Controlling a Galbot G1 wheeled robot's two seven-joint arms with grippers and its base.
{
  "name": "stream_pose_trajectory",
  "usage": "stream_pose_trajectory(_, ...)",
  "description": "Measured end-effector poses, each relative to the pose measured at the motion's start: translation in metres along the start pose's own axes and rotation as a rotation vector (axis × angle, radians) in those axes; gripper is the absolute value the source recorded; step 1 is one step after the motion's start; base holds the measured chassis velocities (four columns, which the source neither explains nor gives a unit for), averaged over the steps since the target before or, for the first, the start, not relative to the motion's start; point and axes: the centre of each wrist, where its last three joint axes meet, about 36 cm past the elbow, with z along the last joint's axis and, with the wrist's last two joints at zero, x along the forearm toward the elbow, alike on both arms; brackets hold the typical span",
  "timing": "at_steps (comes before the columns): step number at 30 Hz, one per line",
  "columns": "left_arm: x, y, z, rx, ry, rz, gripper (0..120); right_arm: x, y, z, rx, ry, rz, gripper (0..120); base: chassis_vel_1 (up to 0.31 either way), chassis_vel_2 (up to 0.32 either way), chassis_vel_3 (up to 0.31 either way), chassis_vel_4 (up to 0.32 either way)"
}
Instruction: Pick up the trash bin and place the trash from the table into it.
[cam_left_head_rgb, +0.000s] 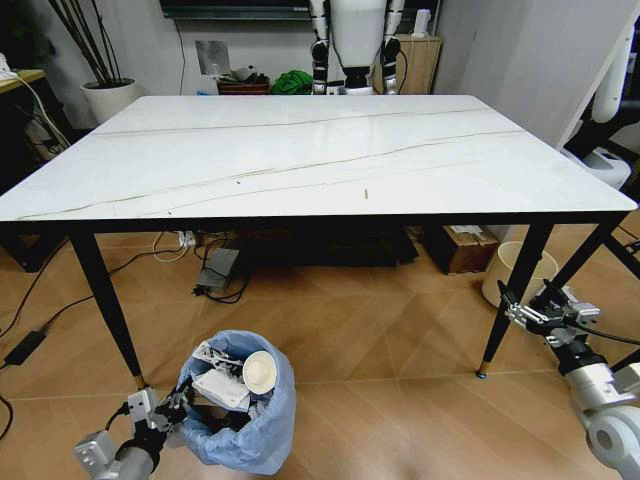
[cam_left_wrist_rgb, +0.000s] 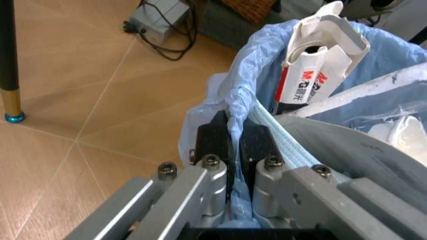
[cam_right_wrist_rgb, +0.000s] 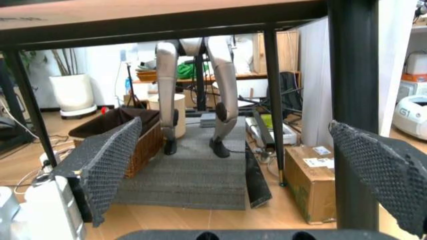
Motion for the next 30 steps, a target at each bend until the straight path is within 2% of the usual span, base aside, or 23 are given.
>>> stream_pose_trajectory(30,-0.03,0.018,0.009,-0.001,0.019,-0.018,0,0.0,0.0,0.0,0.0,0.0,0.0,100,0.0,0.0,0.0,0.0)
